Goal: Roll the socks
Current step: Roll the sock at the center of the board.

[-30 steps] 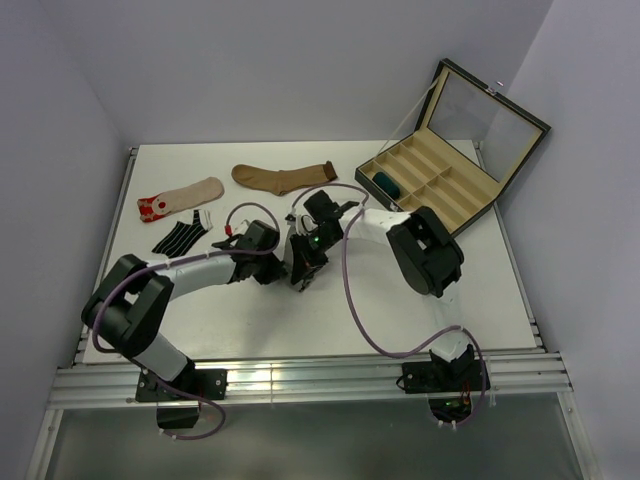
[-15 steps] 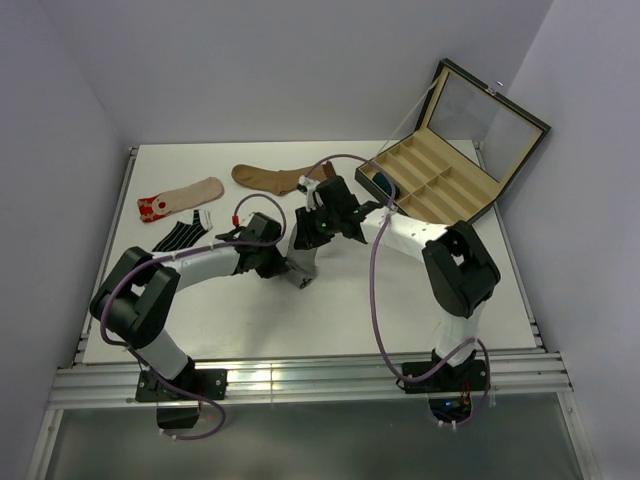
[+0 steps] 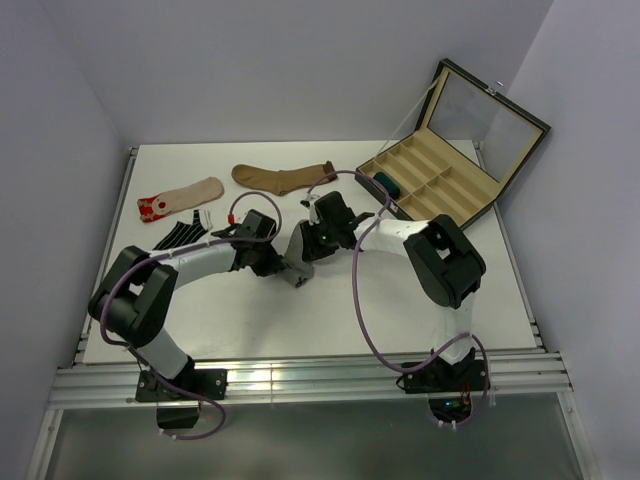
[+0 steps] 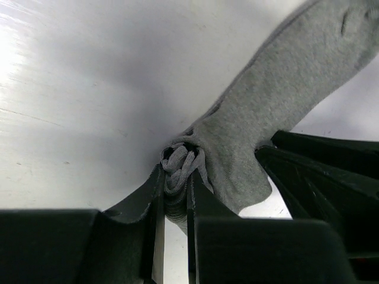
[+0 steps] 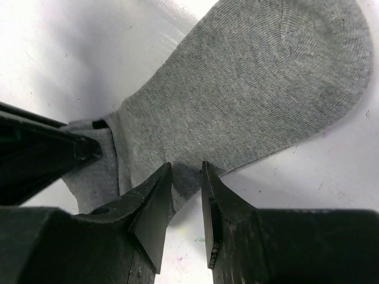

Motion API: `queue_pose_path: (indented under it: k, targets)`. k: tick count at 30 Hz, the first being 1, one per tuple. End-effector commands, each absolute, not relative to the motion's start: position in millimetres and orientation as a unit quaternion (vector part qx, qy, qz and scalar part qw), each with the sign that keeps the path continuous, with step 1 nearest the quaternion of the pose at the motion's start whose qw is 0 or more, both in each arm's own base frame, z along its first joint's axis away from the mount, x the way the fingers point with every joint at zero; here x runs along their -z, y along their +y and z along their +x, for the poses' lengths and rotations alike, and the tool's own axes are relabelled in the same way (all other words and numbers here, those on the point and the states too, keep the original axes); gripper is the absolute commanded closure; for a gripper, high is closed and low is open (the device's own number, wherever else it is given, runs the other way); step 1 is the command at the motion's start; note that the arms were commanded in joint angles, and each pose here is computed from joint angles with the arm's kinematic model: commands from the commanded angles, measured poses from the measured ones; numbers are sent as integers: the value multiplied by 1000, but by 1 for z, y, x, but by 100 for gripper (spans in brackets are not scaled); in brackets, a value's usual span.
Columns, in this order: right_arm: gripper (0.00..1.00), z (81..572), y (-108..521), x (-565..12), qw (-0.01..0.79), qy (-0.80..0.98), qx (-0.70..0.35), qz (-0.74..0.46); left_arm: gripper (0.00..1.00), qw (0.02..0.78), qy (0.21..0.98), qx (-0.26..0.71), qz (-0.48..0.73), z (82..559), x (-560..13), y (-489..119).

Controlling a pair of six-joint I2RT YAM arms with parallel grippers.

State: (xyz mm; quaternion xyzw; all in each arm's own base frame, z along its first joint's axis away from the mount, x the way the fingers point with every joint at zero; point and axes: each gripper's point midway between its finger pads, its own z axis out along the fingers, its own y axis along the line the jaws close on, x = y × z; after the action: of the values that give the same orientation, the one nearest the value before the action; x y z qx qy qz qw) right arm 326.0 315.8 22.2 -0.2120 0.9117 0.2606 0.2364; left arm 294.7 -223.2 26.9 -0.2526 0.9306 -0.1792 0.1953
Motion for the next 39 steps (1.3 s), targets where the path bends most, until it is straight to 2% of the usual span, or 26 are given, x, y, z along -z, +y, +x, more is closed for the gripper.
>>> queue_pose_path:
  k: [1, 7, 12, 16, 21, 25, 29, 39]
  targets:
    - [65, 327, 302, -9, 233, 922, -235, -200, 99, 173, 938, 139, -267, 286, -13, -200]
    - [65, 320, 294, 4, 218, 931, -221, -192, 100, 173, 933, 167, -267, 287, -22, -203]
    - [64, 325, 298, -11, 239, 920, -236, -204, 99, 169, 941, 158, -247, 283, -23, -200]
    - [61, 326, 310, -53, 301, 888, -247, -246, 100, 146, 950, 146, -236, 282, -8, -203]
    - [50, 315, 321, -99, 392, 841, -242, -286, 100, 133, 955, 135, -229, 279, 2, -202]
    - [46, 292, 335, -106, 427, 802, -244, -339, 99, 132, 956, 134, -226, 281, 1, -203]
    - [45, 273, 353, -97, 428, 786, -230, -382, 99, 130, 957, 132, -223, 282, 0, -204]
    - [45, 266, 376, -69, 425, 773, -173, -438, 99, 124, 960, 131, -214, 286, 0, -208]
